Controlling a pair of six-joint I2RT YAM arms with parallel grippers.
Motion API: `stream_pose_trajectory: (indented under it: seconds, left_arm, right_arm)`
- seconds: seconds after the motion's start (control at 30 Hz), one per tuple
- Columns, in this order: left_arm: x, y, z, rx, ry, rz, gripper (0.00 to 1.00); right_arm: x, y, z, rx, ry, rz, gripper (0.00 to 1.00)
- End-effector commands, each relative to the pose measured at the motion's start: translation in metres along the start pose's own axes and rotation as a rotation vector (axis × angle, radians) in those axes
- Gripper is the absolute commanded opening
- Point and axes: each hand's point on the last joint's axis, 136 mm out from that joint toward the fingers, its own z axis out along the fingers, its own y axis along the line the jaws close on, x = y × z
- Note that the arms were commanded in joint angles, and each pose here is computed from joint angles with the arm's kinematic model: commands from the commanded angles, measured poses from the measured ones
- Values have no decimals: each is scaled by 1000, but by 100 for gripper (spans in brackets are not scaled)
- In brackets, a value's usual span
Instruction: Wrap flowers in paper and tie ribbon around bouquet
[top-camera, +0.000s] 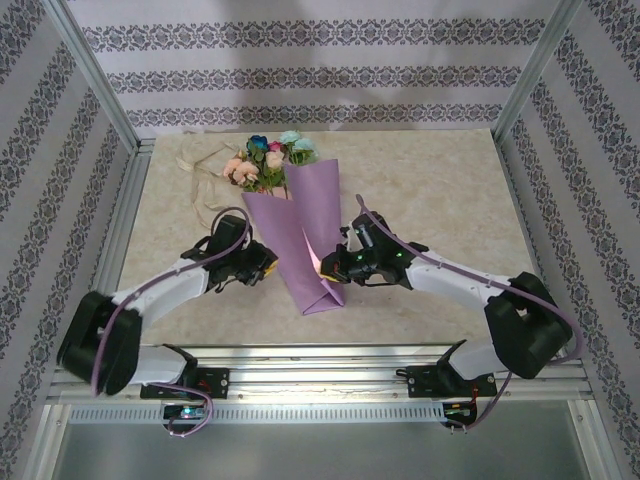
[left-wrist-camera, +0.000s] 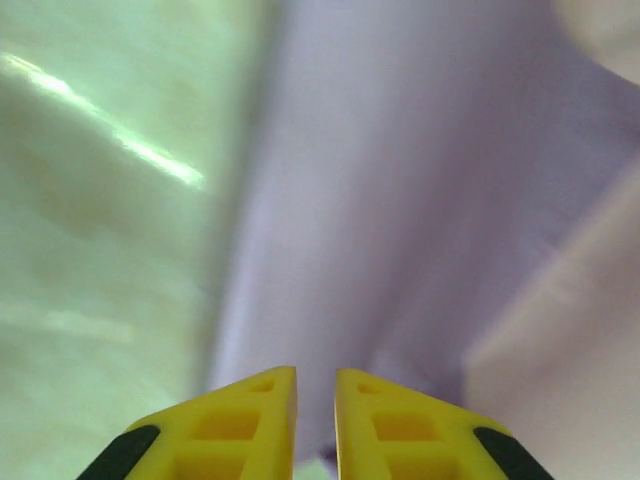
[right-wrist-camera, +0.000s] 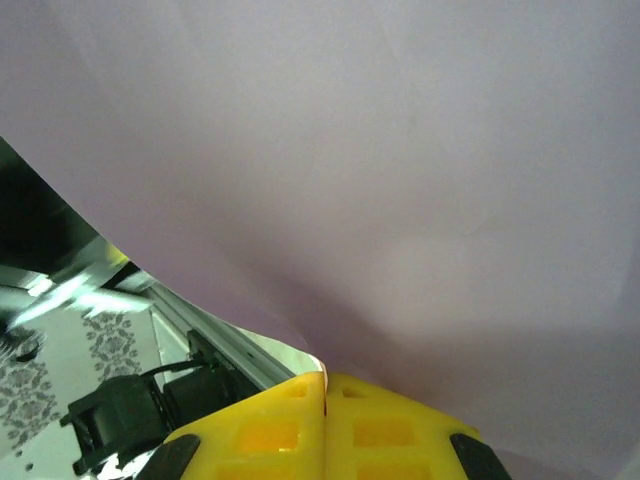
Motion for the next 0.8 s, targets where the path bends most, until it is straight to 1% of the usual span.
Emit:
stream_pose_trajectory:
  seconds: [0.0, 0.07, 0.2, 0.3, 0.37, 0.43, 0.47, 0.57, 0.63, 0.7, 0.77]
  left_arm:
    - [-10, -3, 20, 12, 32, 30, 15]
    - [-17, 2, 30, -1, 21, 31, 15]
    - [-21, 10, 47, 12, 24, 15, 10]
    - [-24, 7, 45, 31, 1, 15, 8]
    - [-26, 4, 32, 24, -33, 29, 8]
    - [-28, 5, 9, -3, -89, 37, 3]
    - [-28, 10, -3, -32, -115, 32, 0]
    - [-22, 31, -43, -133, -171, -5, 0]
    - [-19, 34, -69, -158, -210, 2, 6]
    - [-20, 22, -87, -118, -245, 22, 13]
    - [-22, 0, -90, -38, -250, 26, 20]
  right_arm:
    - [5, 19, 10, -54, 51, -84, 0]
    - [10, 22, 19, -70, 83, -103, 0]
    - [18, 19, 38, -57, 145, -125, 0]
    - [22, 10, 52, -36, 183, -122, 0]
    - [25, 5, 59, -22, 197, -126, 0]
    - [26, 0, 66, -11, 206, -122, 0]
    - [27, -2, 68, -8, 212, -120, 0]
    - [29, -7, 76, 2, 227, -113, 0]
    - [29, -10, 81, 8, 234, -106, 0]
    - [29, -12, 85, 8, 240, -101, 0]
    - [30, -14, 88, 14, 248, -96, 0]
